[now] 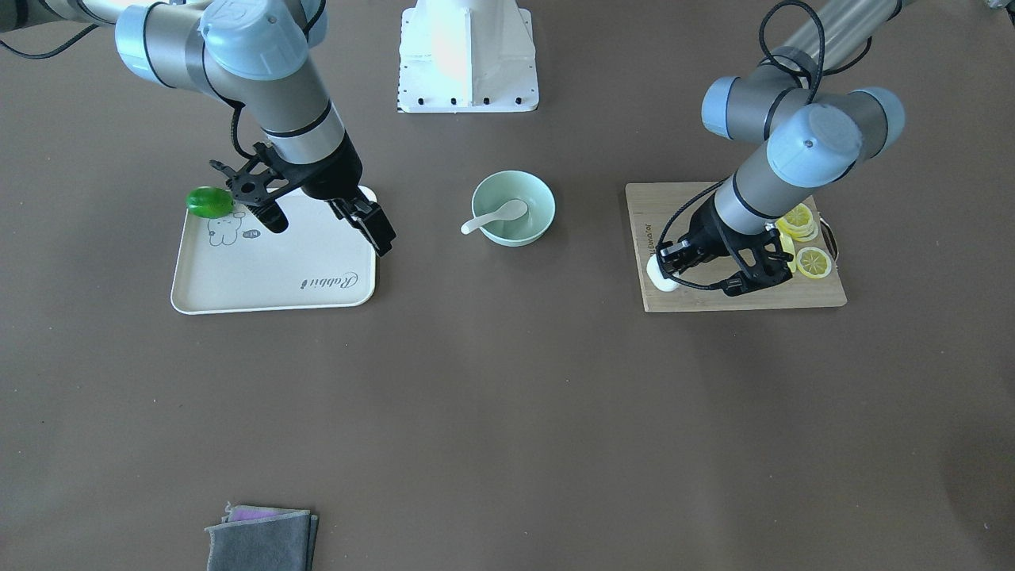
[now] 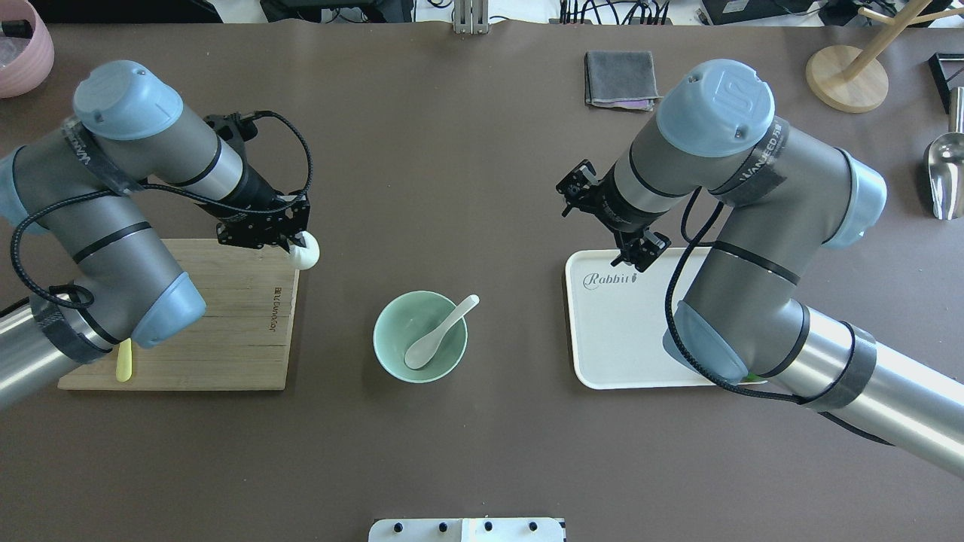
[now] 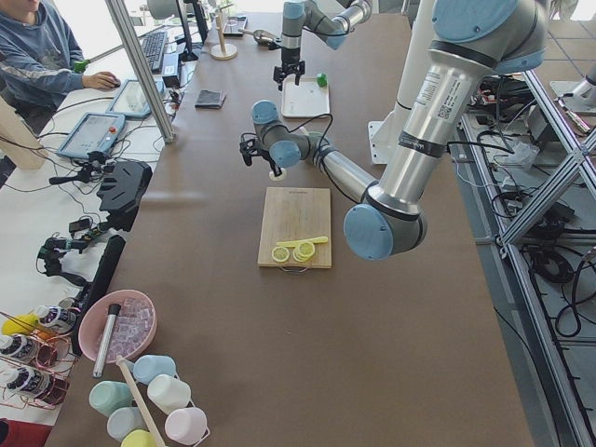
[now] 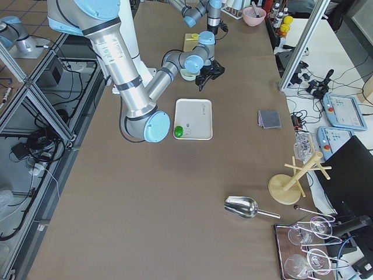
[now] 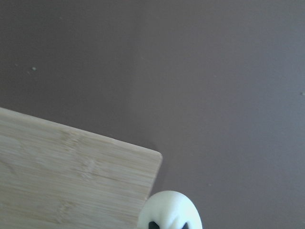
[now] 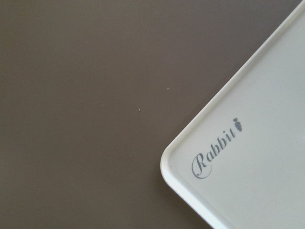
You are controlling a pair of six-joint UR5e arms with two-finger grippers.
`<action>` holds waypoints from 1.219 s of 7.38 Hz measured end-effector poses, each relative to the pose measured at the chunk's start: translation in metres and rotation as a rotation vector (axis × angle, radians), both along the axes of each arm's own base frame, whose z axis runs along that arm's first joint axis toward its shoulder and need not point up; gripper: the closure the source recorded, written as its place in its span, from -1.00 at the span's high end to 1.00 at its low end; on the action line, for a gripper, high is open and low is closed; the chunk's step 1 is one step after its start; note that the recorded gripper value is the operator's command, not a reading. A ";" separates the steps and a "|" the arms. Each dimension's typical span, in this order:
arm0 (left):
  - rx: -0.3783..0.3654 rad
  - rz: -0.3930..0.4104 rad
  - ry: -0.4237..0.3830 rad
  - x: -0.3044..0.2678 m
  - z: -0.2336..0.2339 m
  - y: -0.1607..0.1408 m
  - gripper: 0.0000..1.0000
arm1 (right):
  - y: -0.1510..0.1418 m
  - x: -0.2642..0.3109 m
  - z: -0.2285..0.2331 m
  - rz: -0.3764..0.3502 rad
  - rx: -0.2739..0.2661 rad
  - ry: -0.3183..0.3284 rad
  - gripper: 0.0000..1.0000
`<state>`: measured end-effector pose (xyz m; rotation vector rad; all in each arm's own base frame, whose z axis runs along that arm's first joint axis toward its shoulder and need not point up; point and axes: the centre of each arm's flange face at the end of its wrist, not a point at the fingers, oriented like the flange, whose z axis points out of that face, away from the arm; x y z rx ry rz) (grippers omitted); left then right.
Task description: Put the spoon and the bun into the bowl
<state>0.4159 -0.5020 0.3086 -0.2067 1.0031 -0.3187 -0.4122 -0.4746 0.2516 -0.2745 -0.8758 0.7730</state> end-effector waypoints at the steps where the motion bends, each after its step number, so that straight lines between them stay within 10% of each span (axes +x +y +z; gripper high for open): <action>1: -0.040 -0.006 0.031 0.020 -0.031 0.016 -1.00 | -0.008 0.015 0.019 -0.025 0.021 0.020 1.00; 3: -0.094 -0.001 0.081 0.052 -0.079 0.043 -0.92 | -0.024 0.052 0.061 -0.102 0.083 0.060 1.00; 4: -0.095 0.008 0.087 0.064 -0.088 0.055 0.95 | -0.030 0.071 0.079 -0.137 0.110 0.071 1.00; 9: -0.051 0.028 0.050 0.057 -0.054 0.075 0.96 | -0.046 0.144 0.144 -0.282 0.195 0.085 1.00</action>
